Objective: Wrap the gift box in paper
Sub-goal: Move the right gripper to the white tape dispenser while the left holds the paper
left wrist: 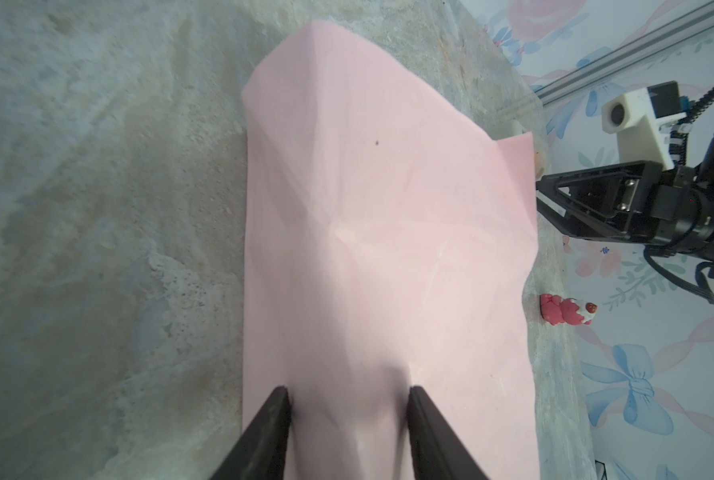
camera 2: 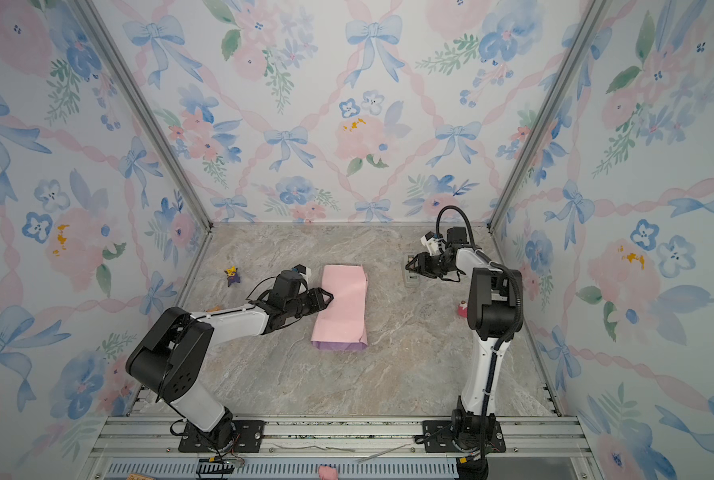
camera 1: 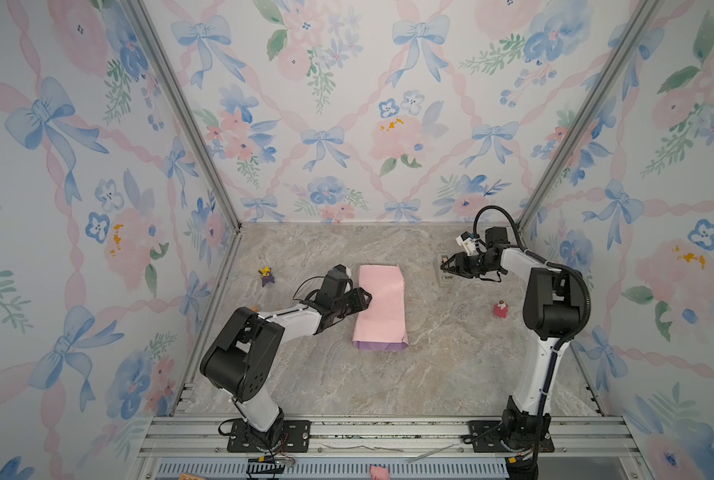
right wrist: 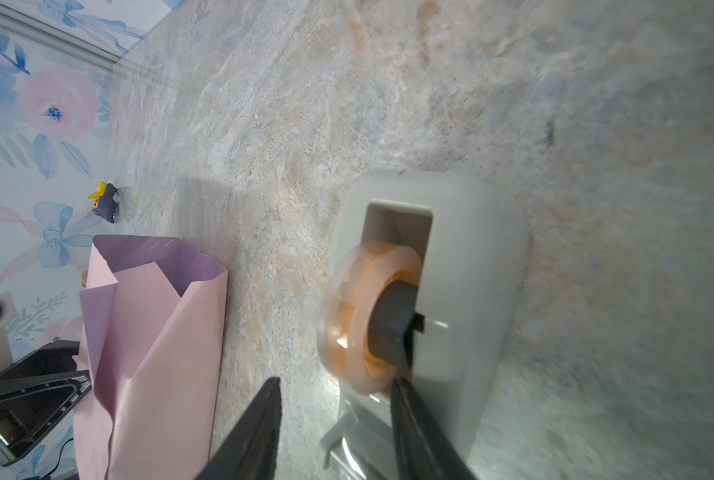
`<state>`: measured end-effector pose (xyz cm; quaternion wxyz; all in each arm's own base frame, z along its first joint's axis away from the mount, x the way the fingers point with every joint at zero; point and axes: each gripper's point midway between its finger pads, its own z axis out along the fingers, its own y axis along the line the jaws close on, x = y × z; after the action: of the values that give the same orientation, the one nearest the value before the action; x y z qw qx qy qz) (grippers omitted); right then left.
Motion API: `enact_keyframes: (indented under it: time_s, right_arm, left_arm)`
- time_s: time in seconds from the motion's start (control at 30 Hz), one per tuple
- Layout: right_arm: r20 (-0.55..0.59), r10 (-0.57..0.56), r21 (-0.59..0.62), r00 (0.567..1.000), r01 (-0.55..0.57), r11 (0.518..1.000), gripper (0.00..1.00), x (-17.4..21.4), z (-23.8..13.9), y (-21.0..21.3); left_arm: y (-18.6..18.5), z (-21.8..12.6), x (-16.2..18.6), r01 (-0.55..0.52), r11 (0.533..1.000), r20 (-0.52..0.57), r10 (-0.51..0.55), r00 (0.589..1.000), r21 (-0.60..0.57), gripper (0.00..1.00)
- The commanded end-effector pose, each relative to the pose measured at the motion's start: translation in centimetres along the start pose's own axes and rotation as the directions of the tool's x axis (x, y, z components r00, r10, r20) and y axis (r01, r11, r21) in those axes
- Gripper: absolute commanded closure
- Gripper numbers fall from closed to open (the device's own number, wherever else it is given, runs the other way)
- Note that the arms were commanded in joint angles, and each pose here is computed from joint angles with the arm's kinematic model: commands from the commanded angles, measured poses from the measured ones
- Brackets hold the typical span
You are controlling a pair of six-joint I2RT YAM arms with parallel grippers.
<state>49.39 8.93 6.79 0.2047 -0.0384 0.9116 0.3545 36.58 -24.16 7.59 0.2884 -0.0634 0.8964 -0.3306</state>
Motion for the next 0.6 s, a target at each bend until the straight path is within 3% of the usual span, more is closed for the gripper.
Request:
enact_keyframes:
  time_s: [0.0, 0.3, 0.57]
  right_arm:
    - [-0.050, 0.026, 0.007, 0.998, -0.025, 1.000, 0.54, 1.0, 0.0, -1.0]
    - [-0.169, 0.044, 0.085, 0.985, -0.030, 0.996, 0.54, 3.6, -1.0, -1.6]
    - [-0.206, 0.056, -0.029, 0.977, -0.064, 0.998, 0.57, 3.6, 0.1, -0.6]
  left_arm:
    - [4.1, 0.4, 3.7, -0.005, 0.988, -0.116, -0.013, 0.993, -0.151, 0.53]
    - [4.2, 0.2, 3.6, -0.007, 0.988, -0.111, -0.011, 0.994, -0.154, 0.53]
    - [4.2, 0.3, 3.6, -0.011, 0.988, -0.112, -0.006, 0.994, -0.152, 0.53]
